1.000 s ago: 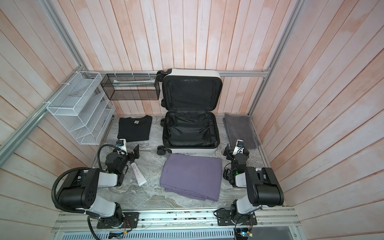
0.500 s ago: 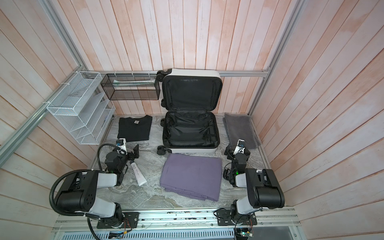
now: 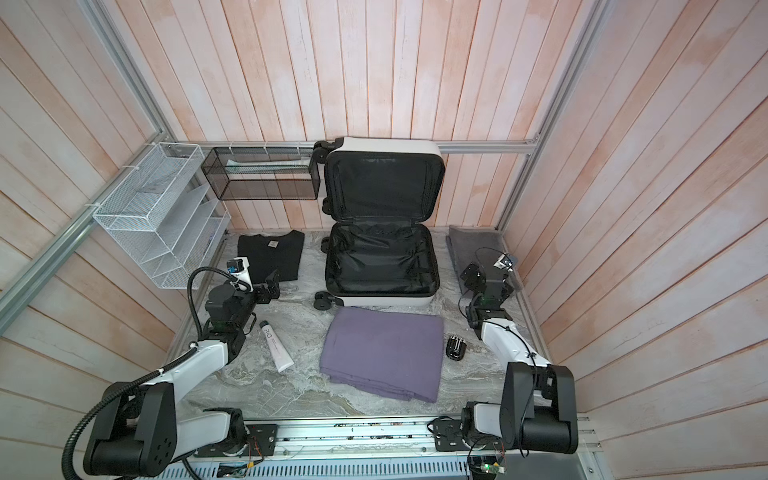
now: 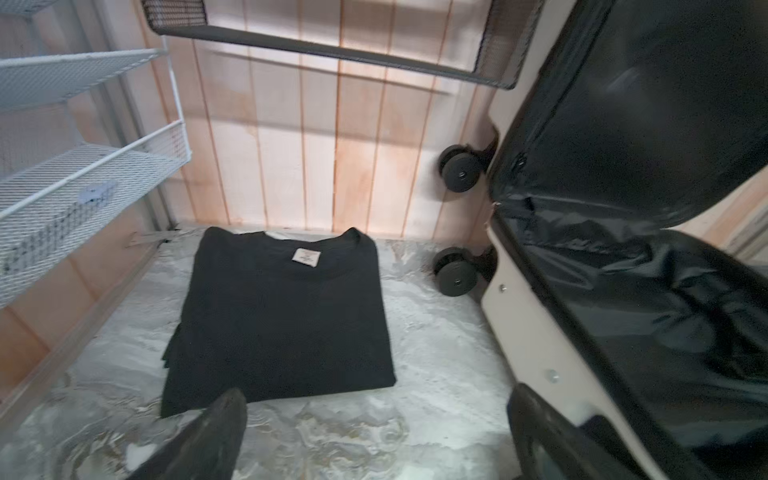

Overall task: Pack the luggage
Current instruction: 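Grasp the white tube cap with the left gripper while the right arm reaches forward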

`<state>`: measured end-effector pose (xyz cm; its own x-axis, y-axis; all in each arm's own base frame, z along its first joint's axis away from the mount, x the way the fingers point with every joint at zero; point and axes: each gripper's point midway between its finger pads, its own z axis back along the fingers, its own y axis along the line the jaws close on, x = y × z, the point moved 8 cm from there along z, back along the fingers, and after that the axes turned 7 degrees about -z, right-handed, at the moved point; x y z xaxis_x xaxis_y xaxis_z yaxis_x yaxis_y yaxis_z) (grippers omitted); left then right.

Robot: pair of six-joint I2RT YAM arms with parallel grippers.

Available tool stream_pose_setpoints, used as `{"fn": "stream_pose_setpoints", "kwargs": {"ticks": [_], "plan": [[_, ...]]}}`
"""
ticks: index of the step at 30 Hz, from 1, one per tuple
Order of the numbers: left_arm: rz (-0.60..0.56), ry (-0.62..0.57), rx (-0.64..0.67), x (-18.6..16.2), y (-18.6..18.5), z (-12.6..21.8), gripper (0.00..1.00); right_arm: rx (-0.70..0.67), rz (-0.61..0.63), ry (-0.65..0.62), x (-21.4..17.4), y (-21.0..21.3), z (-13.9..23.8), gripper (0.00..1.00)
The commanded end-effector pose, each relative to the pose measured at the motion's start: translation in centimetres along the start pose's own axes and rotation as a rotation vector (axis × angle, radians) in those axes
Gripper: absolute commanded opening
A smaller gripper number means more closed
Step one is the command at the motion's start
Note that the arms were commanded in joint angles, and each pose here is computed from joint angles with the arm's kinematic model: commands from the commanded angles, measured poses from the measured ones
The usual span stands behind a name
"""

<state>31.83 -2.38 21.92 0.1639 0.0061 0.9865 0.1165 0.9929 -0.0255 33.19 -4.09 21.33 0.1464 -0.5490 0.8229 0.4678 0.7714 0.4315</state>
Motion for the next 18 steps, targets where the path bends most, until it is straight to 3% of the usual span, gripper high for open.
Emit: {"fn": "stream_pose_setpoints", "kwargs": {"ticks": [1,4,10,14,18], "plan": [[0.118,0.053,-0.022,1.7,-1.2,0.1,1.00,0.033,-0.035,0.226,-1.9,0.0,1.5,0.98],[0.222,0.151,0.002,2.8,-1.5,0.0,1.00,0.109,0.022,0.308,-1.9,0.8,2.6,0.93],[0.391,0.371,0.185,2.1,-0.6,0.6,1.00,0.182,0.072,0.404,-1.9,1.5,5.2,0.88],[0.442,0.488,0.282,0.4,-0.1,1.4,1.00,0.275,0.148,0.485,-3.3,5.3,7.2,0.88],[0.484,0.592,0.296,-1.4,-0.3,1.7,1.00,0.387,0.236,0.566,-6.3,10.9,9.4,0.86]]}}
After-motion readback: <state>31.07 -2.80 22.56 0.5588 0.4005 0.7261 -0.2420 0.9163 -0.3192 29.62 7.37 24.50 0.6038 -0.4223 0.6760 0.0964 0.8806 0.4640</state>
